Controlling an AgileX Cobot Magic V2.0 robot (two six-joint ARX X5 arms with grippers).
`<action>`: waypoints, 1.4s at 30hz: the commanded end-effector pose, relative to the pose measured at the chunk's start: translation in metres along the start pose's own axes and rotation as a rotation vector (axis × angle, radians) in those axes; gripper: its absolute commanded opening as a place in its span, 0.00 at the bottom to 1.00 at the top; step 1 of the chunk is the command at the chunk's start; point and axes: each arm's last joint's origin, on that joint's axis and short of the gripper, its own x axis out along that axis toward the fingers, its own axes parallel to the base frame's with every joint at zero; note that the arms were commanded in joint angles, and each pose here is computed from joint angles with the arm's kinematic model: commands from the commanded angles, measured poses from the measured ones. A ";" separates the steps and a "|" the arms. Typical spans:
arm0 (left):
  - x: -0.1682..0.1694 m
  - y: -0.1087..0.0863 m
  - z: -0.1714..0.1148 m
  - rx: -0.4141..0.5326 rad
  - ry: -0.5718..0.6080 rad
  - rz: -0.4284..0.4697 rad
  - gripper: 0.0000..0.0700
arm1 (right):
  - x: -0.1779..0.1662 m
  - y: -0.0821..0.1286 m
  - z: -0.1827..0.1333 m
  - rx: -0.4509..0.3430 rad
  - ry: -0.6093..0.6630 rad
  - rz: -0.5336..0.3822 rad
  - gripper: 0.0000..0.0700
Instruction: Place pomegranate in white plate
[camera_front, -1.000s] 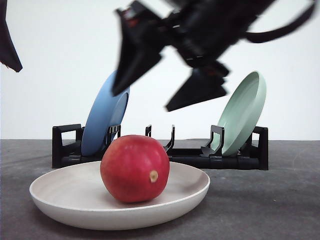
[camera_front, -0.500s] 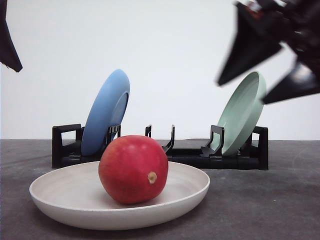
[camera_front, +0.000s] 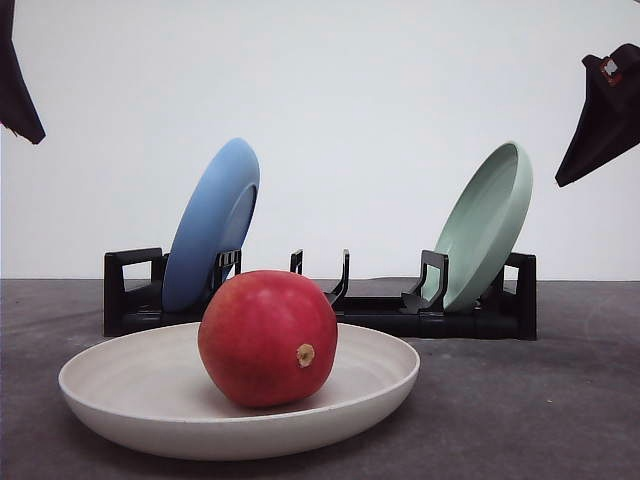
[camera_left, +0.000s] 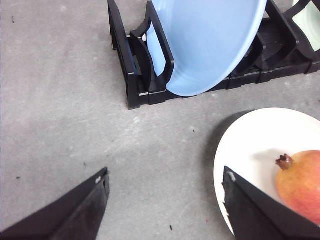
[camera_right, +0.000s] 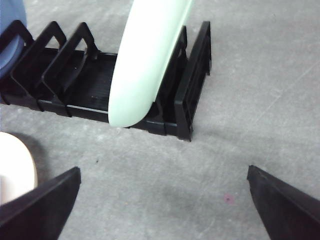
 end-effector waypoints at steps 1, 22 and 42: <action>-0.002 -0.001 0.005 -0.021 -0.012 -0.003 0.62 | 0.002 0.000 -0.001 0.016 0.008 0.004 0.97; -0.002 -0.001 0.006 -0.083 -0.023 -0.002 0.00 | 0.002 0.000 -0.001 0.011 0.009 0.008 0.02; 0.009 0.022 -0.058 -0.056 -0.263 0.098 0.00 | 0.002 0.000 0.000 0.007 -0.004 0.010 0.02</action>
